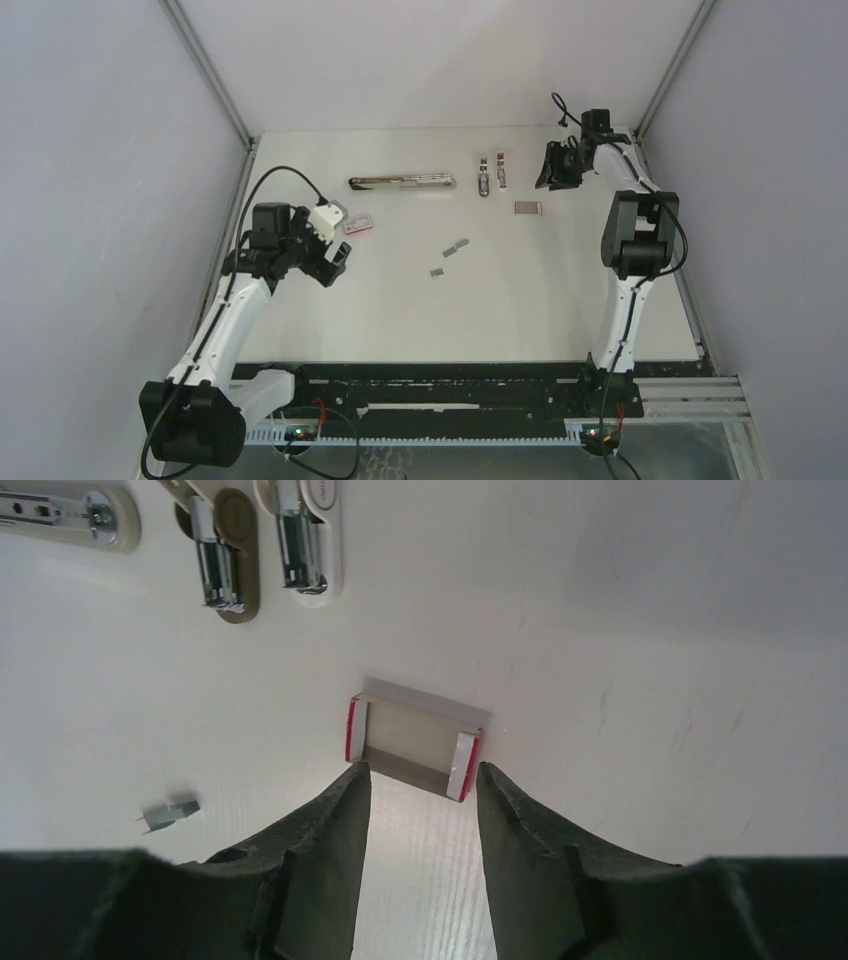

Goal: Unload the staples from the stapler
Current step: Move the staple box to the center of the board, then pick up the staple from the center of the board.

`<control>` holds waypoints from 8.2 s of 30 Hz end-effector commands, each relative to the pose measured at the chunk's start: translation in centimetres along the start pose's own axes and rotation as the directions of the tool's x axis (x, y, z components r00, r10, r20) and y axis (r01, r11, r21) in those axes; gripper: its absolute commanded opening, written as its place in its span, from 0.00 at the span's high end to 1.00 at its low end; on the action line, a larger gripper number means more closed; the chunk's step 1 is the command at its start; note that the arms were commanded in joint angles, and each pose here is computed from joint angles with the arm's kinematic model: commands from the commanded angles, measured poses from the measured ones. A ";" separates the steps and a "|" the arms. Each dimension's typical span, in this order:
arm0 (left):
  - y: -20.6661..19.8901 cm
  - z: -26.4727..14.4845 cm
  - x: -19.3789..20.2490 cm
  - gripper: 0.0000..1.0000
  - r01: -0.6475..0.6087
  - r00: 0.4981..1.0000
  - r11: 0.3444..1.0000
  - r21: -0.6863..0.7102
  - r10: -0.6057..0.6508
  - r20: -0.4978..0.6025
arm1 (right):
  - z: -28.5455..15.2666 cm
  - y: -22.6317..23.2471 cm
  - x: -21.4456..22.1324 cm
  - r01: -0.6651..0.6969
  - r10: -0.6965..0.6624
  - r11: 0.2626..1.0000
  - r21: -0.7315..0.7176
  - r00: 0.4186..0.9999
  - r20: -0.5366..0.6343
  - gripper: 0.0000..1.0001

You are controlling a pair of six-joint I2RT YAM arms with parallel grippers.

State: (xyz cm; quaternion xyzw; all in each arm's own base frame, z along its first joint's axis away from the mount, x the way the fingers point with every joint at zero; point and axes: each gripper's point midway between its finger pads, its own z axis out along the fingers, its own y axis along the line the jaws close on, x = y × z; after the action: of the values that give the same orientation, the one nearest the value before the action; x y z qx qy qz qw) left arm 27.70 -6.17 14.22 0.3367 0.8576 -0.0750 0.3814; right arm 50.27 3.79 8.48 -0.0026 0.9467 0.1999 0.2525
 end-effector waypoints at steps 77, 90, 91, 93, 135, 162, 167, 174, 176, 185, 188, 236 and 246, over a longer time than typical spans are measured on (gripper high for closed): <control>-0.6 0.7 -1.2 0.00 -0.009 0.995 0.999 0.046 0.004 0.096 | 4.8 1.6 4.8 0.147 -0.147 0.989 -0.016 0.962 -0.228 0.87; -0.7 0.7 -1.2 0.00 -0.006 0.996 0.999 0.046 0.002 0.093 | 3.5 5.2 8.4 0.084 -0.094 0.995 -0.052 0.967 -0.238 0.87; -0.7 0.7 -1.2 0.00 -0.007 0.995 0.999 0.047 0.002 0.095 | 3.4 5.7 8.9 0.083 -0.095 0.995 -0.062 0.965 -0.243 0.87; -0.6 0.8 -1.2 0.00 -0.006 0.996 0.999 0.047 0.001 0.094 | 3.2 6.4 9.6 0.086 -0.102 0.993 -0.077 0.965 -0.242 0.87; -0.4 0.7 -1.0 0.00 -0.002 0.996 0.999 0.038 -0.001 0.088 | -11.6 12.7 1.9 0.575 -0.579 0.815 0.070 0.805 0.125 0.00; -0.3 0.9 -0.8 0.00 0.000 0.997 0.999 0.033 -0.003 0.080 | -8.3 22.4 8.5 0.892 -0.874 0.392 -0.225 0.438 0.213 0.20; -0.2 0.8 -0.9 0.00 -0.003 0.997 1.000 0.030 0.000 0.082 | -5.5 25.2 11.2 0.894 -0.914 0.276 -0.352 0.357 0.192 0.29; -0.2 0.8 -0.7 0.00 0.000 0.997 1.000 0.029 -0.003 0.082 | -1.3 26.4 12.3 0.899 -0.944 0.192 -0.394 0.279 0.177 0.37; -0.2 0.9 -0.6 0.00 0.001 0.997 1.000 0.030 -0.003 0.081 | -0.1 26.4 12.4 0.898 -0.950 0.189 -0.397 0.270 0.159 0.40; -0.3 1.0 -0.6 0.00 0.002 0.997 0.999 0.036 -0.005 0.081 | 3.8 25.7 13.0 0.881 -0.960 0.203 -0.428 0.266 0.092 0.49; -0.2 0.9 -0.6 0.00 0.002 0.997 0.999 0.034 -0.005 0.082 | 4.5 25.3 13.3 0.880 -0.962 0.207 -0.428 0.264 0.076 0.50; -0.1 0.8 -0.7 0.00 0.003 0.996 0.999 0.032 -0.006 0.089 | 8.3 22.5 16.0 0.870 -0.974 0.224 -0.440 0.217 -0.067 0.58; -0.1 0.8 -0.6 0.00 0.004 0.996 0.999 0.033 -0.007 0.088 | 8.3 22.8 16.4 0.868 -0.976 0.217 -0.447 0.207 -0.072 0.68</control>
State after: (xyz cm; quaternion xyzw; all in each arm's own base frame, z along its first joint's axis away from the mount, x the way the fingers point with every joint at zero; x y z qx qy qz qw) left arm 28.39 -6.58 14.06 0.3359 0.8466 -0.0947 0.4019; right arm 36.97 28.47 1.95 -0.6389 0.7416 0.1518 0.1370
